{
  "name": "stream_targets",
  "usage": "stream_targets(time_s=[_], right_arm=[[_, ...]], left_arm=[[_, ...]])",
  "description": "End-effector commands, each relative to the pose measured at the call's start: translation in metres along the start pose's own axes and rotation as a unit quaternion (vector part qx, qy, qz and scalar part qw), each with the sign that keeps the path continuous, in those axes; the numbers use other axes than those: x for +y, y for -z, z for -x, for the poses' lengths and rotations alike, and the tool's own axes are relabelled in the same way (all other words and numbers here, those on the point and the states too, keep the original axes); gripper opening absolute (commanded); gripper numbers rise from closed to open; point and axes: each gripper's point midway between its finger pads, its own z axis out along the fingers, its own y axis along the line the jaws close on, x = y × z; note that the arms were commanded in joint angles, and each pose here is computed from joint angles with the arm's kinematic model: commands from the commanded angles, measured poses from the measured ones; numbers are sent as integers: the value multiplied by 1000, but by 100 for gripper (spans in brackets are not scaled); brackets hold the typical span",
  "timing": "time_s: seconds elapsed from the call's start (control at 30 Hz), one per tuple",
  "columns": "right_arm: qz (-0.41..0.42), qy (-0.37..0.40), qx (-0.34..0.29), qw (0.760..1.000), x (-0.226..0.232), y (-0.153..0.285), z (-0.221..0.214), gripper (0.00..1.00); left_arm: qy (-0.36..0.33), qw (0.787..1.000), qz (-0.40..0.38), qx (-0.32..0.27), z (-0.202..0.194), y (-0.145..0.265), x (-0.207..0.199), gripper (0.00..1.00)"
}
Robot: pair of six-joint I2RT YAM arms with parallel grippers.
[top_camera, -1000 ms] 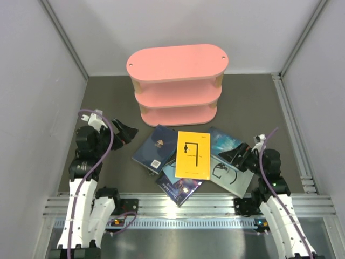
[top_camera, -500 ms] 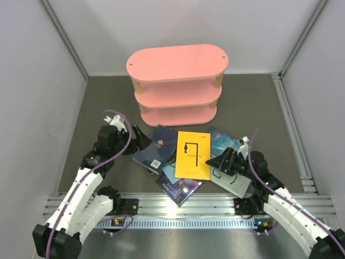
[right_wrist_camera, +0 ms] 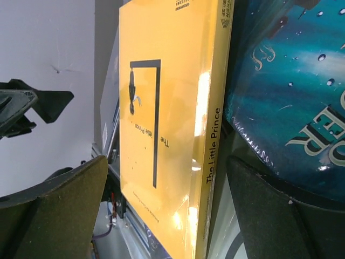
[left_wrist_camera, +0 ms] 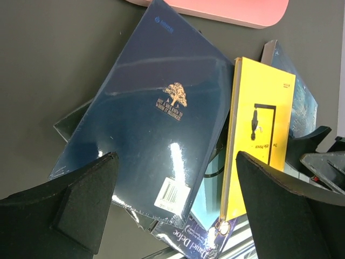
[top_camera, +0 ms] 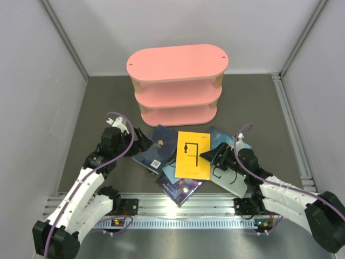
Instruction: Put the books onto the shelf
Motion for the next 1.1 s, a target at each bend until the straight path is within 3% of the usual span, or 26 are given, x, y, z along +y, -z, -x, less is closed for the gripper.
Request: stream_targets(time_s=[0.0, 0.13, 0.17, 0.33, 0.37, 0.43, 0.57, 0.73, 0.93, 1.07], right_arm=[[-59, -7, 13, 998, -35, -4, -16, 89], [-41, -5, 26, 999, -28, -8, -24, 69], [-26, -2, 27, 999, -21, -9, -24, 57], [14, 11, 49, 999, -1, -10, -39, 27], [25, 12, 49, 998, 5, -11, -39, 14], [40, 16, 52, 998, 14, -9, -39, 0], [66, 36, 54, 996, 48, -5, -28, 0], [110, 76, 1, 991, 119, 21, 15, 0], [160, 94, -24, 982, 187, 51, 44, 0], [185, 83, -17, 979, 201, 57, 43, 0]], left_arm=[[-14, 1000, -10, -18, 5, 1, -2, 95], [-11, 1000, -9, -14, -1, 0, 0, 95], [-10, 1000, -9, -12, -3, -1, 1, 95], [-5, 1000, -17, -11, -5, -3, 0, 95], [-5, 1000, -22, -10, -6, -3, -3, 95], [-10, 999, -30, -7, -6, -2, -8, 97], [-28, 998, -46, -12, 0, 5, -25, 99], [-43, 996, -82, -4, -3, 11, -56, 99], [-27, 978, -206, -4, -3, 24, -107, 99], [-30, 966, -256, 1, -8, 31, -127, 99]])
